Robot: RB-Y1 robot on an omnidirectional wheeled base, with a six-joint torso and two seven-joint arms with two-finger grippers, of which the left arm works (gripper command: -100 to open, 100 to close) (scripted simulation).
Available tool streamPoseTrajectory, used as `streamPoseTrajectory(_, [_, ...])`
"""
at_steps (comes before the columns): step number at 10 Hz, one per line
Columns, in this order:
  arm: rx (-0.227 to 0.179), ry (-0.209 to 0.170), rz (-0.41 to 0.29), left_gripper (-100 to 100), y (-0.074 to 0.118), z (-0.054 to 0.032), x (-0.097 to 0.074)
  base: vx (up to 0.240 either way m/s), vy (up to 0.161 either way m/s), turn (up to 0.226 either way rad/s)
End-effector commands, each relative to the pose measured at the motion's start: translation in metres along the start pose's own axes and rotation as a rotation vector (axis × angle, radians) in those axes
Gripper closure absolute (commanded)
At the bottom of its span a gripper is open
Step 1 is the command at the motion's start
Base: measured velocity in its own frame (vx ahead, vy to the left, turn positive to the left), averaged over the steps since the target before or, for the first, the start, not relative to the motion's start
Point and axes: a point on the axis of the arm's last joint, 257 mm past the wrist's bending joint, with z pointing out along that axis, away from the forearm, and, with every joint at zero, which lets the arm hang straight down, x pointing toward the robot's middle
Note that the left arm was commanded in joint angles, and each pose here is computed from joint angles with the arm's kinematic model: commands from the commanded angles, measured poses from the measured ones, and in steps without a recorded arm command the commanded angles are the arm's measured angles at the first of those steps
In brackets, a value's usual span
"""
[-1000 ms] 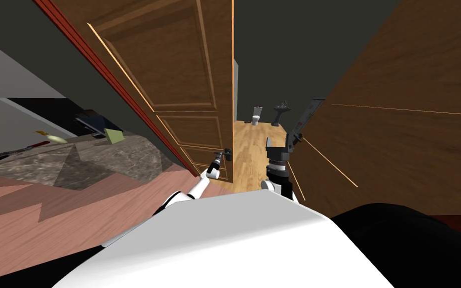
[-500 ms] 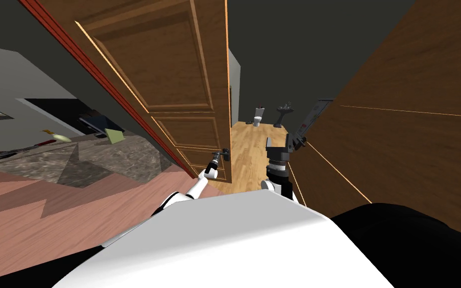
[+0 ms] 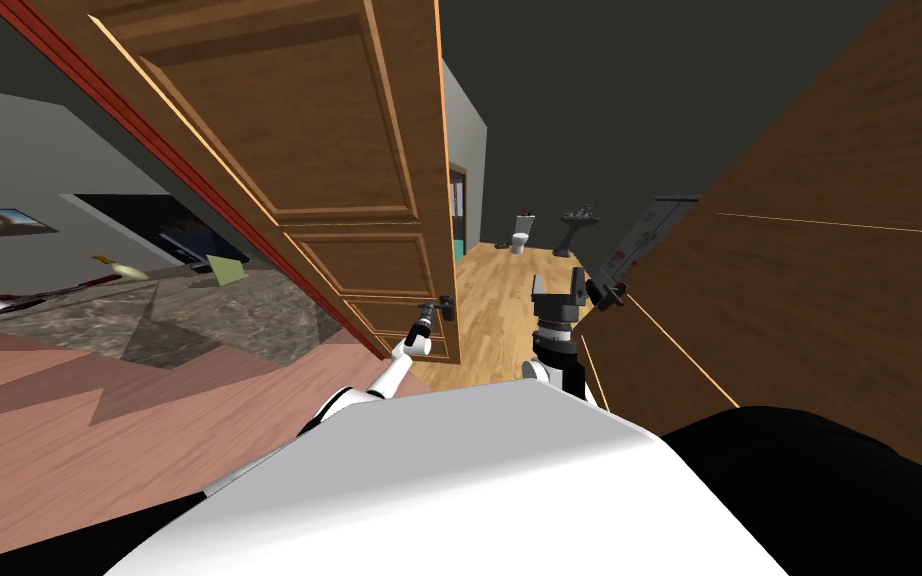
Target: Push the door open
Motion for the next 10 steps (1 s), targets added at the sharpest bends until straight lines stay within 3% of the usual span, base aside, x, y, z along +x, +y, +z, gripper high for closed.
streamPoseTrajectory(1, [0.011, -0.014, 0.004, 100, -0.003, 0.0032, -0.008, 0.056, -0.045, 0.012])
streamPoseTrajectory(4, [0.010, -0.057, -0.011, 100, -0.003, 0.0033, -0.026, 0.114, -0.137, 0.085])
streamPoseTrajectory(10, [0.005, -0.101, -0.027, 100, 0.000, 0.0017, -0.045, 0.108, -0.144, 0.068])
